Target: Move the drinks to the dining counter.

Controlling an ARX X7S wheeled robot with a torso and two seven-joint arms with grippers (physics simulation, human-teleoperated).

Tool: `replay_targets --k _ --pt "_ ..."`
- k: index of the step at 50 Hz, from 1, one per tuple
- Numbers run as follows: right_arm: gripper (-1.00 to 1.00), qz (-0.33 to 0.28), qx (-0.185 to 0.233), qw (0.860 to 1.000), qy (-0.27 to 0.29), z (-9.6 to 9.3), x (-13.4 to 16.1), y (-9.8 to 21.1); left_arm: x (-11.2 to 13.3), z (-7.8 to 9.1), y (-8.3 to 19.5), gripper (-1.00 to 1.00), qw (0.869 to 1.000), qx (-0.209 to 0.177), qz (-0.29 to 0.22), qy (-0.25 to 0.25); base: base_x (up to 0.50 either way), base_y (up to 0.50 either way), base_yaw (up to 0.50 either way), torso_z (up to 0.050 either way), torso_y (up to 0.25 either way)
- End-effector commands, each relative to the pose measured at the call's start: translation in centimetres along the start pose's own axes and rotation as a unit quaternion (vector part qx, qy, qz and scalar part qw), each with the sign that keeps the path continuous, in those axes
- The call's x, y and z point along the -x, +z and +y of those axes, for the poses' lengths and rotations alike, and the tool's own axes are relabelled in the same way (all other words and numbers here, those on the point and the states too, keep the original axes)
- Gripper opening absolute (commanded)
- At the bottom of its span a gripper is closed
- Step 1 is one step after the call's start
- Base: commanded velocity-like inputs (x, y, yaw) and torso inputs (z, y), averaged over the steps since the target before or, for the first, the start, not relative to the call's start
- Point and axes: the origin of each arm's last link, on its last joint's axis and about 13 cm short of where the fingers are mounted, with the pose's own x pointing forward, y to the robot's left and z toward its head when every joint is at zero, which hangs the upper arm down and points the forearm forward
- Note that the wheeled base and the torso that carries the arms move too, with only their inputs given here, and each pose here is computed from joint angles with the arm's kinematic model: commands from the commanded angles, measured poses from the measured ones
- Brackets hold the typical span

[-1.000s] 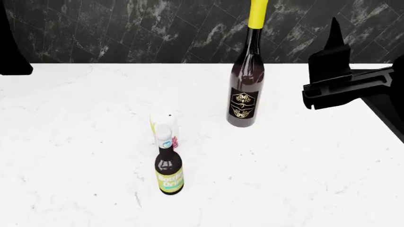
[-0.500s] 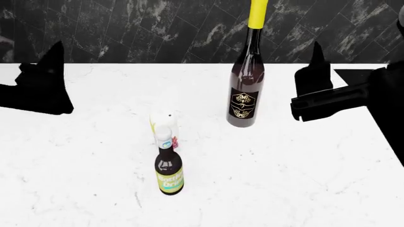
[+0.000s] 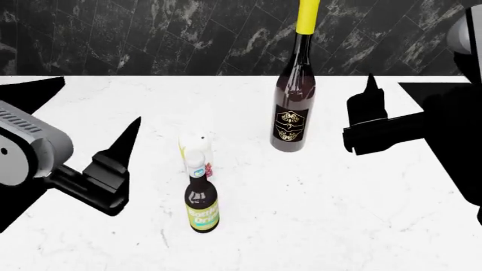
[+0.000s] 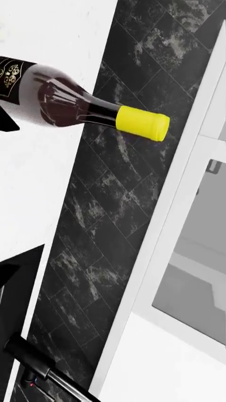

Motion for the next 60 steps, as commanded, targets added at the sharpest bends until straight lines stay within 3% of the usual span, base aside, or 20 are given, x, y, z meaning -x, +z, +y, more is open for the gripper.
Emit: replay_targets --k 1,7,12,13,22,29,35,43,60 --pt "1.00 0.016 -0.010 1.000 -0.006 -0.2 -0.3 -0.4 0.2 -0.7 -0.7 1.00 0.998 -0.020 0.016 -0.051 0.00 0.00 0.00 0.000 0.000" --pt "1.00 0.018 -0.011 1.000 0.000 -0.1 -0.2 -0.5 0.4 -0.8 -0.8 1.00 0.997 -0.020 0.014 -0.068 0.00 0.00 0.00 0.000 0.000" --pt "1.00 0.016 -0.023 1.000 0.014 -0.1 -0.2 -0.5 0.3 -0.4 -1.1 1.00 0.998 -0.008 0.015 -0.064 0.00 0.00 0.00 0.000 0.000" --pt "1.00 0.012 -0.035 0.999 0.015 -0.1 -0.2 -0.5 0.2 -0.4 -1.2 1.00 0.998 -0.020 0.022 -0.047 0.00 0.00 0.00 0.000 0.000" --pt "1.00 0.017 -0.062 0.997 0.033 -0.2 -0.5 -0.4 0.3 -0.5 -1.2 1.00 0.998 -0.021 0.021 -0.058 0.00 0.00 0.00 0.000 0.000" --pt "1.00 0.023 -0.060 0.997 0.036 -0.1 -0.5 -0.5 0.5 -0.9 -1.6 1.00 0.996 -0.020 0.031 -0.084 0.00 0.00 0.00 0.000 0.000" --pt "1.00 0.027 -0.055 0.997 0.041 0.0 -0.5 -0.5 0.8 -1.2 -1.8 1.00 0.992 0.001 0.037 -0.122 0.00 0.00 0.00 0.000 0.000" --pt "1.00 0.032 -0.055 0.997 0.041 0.0 -0.5 -0.6 1.4 -1.0 -1.9 1.00 0.984 0.072 0.041 -0.161 0.00 0.00 0.00 0.000 0.000" --pt "1.00 0.037 -0.052 0.997 0.042 0.1 -0.5 -0.9 1.5 -1.6 -2.9 1.00 0.978 0.064 0.065 -0.186 0.00 0.00 0.00 0.000 0.000"
